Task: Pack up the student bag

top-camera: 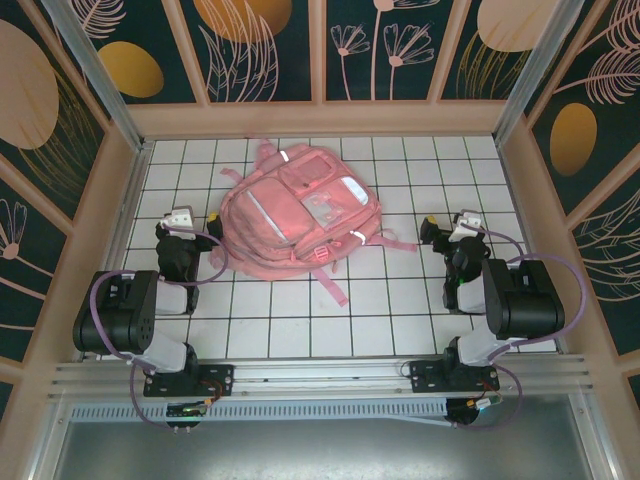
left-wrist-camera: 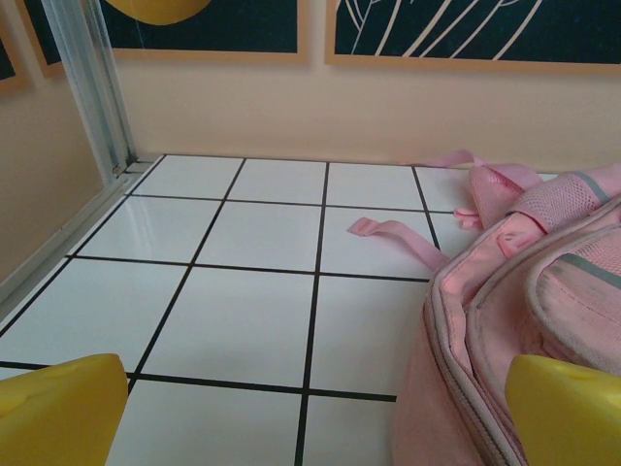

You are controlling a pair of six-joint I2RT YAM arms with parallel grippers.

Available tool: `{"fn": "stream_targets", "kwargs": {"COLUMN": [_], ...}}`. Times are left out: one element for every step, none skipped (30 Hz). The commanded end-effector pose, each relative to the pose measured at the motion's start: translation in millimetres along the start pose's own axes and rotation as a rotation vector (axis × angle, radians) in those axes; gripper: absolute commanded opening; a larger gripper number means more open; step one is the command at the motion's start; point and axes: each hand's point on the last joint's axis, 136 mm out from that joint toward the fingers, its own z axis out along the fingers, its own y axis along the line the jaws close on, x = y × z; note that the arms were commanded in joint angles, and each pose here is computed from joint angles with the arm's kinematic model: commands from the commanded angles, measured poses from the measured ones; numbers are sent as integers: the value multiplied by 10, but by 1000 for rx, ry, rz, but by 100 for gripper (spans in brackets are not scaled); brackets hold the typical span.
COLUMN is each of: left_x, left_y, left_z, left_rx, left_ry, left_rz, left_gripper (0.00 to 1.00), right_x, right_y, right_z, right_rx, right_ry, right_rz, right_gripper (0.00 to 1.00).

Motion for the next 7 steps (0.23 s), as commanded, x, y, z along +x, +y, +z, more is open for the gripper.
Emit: {"fn": "stream_targets", "kwargs": {"left_x": [-105, -101, -103, -106, -103, -105, -106], "left_y": [18, 19, 19, 18, 18, 21, 19], "left_z": [-9, -10, -10, -10, -9, -11, -10], "left_rx": [-3, -3, -3, -3, -2, -3, -3], "left_ry": [-43, -42, -42, -43, -43, -43, -43], "left_rz": [-23, -22, -22, -22, -23, -22, -23], "left_gripper": [99, 99, 99, 99, 99, 99, 99], "right_x": [-190, -190, -188, -187, -191, -199, -192], "right_y": [42, 42, 39, 40, 43, 43, 46], "right_z": [36, 37, 36, 33, 32, 32, 27], "right_rx": [-15, -15, -14, -14, -15, -15, -16], "right_ry": [-68, -68, -68, -68, -70, -72, -71], "right_rz": [6, 6, 6, 7, 6, 5, 5], "right_gripper": [99, 99, 99, 99, 99, 99, 99]}}
